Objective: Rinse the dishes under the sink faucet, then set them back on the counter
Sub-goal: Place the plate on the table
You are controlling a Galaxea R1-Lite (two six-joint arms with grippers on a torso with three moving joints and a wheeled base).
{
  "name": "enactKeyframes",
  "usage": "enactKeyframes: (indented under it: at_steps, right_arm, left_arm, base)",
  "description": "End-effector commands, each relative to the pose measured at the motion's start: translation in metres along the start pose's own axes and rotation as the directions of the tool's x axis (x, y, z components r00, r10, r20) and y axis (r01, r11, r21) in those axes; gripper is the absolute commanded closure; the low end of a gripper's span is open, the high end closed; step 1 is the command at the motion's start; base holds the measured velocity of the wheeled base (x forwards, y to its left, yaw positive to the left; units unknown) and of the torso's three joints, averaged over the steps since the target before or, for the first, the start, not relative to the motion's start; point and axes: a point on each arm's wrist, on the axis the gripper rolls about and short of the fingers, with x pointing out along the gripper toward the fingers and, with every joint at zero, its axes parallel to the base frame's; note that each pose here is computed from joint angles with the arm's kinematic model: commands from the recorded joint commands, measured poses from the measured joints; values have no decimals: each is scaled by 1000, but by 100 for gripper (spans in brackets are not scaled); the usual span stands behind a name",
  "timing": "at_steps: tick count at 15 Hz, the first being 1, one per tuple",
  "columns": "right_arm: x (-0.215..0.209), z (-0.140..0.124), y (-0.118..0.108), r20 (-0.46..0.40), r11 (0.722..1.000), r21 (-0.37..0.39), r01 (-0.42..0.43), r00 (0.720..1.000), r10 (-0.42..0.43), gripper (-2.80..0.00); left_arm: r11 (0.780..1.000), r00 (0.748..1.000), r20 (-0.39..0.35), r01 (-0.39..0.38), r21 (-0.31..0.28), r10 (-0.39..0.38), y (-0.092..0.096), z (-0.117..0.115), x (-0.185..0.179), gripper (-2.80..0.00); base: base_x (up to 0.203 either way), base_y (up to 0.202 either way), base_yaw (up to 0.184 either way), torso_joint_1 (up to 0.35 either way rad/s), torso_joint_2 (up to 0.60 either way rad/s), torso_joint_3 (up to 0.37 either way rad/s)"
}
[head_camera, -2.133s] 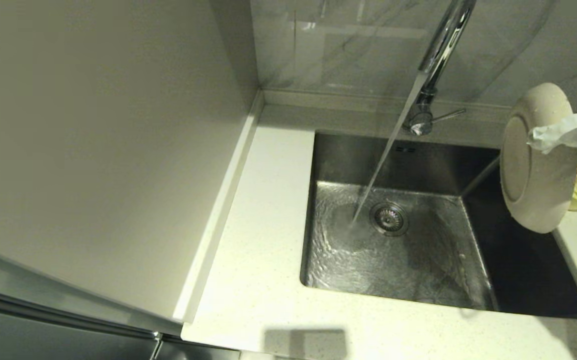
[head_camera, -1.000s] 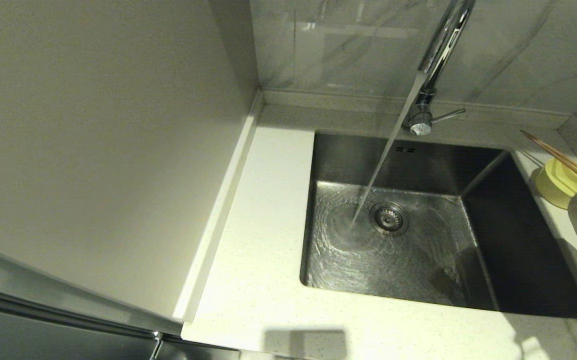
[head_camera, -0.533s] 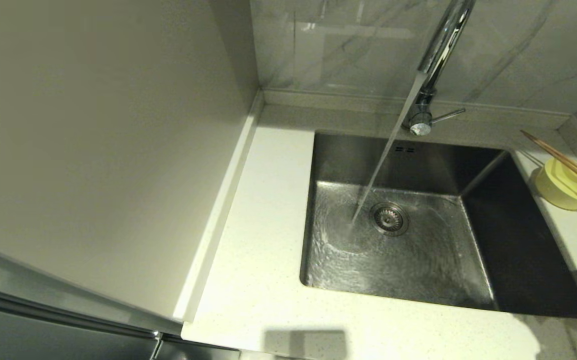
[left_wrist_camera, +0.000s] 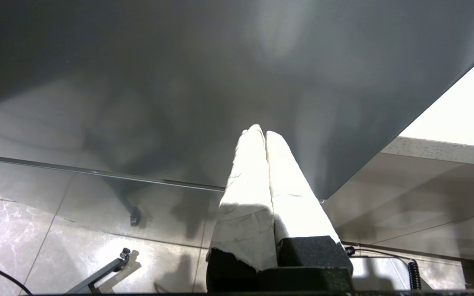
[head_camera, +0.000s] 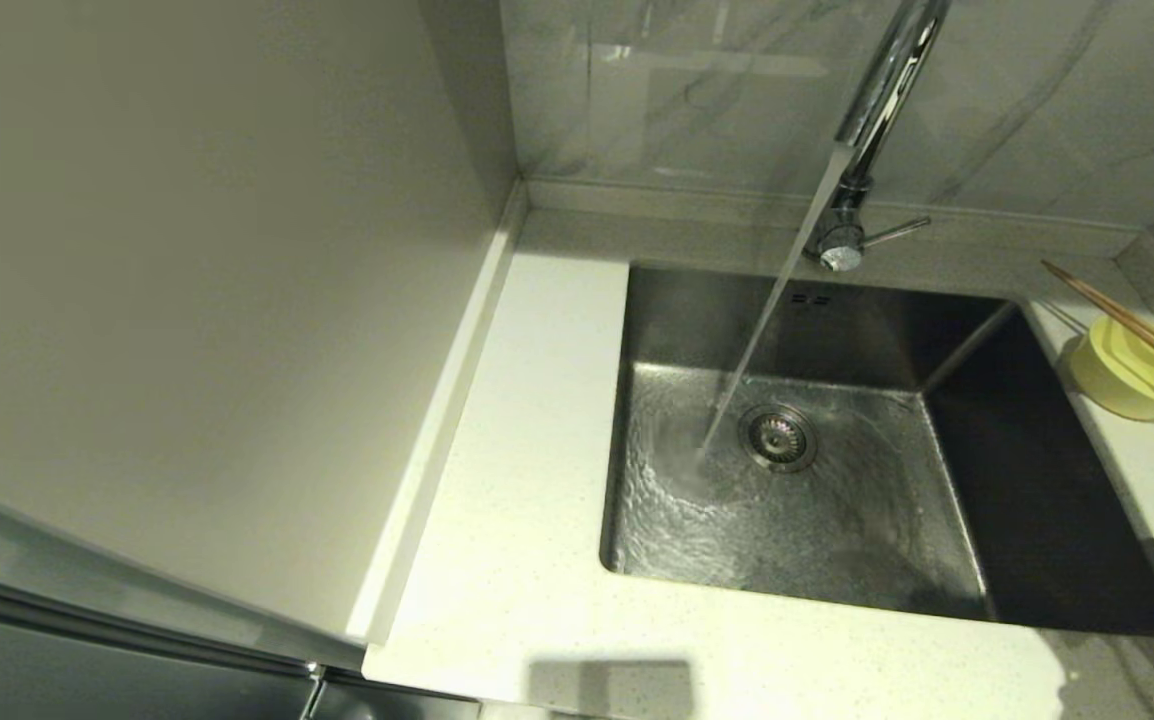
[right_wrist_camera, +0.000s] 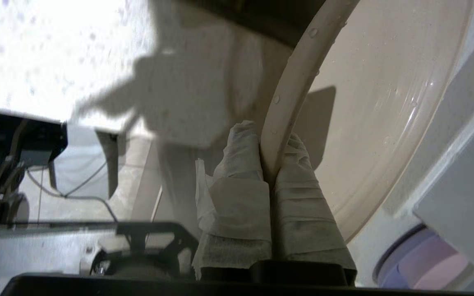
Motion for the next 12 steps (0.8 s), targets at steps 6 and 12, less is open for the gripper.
enactKeyframes:
  at_steps: [6,12]
  right_arm:
    - [31,21,2,-22,997,23,77,997,-77,-280]
    - [36,22,-3,-24,993,55,107,994,-105,-280]
  left_arm:
    - [1000,1000,2,0,-1,0,0,0,0,0]
    - [1000,1000,2,0,-1,0,0,0,0,0]
  base:
    - [0,0,0,0,0,0]
    - [0,0,0,0,0,0]
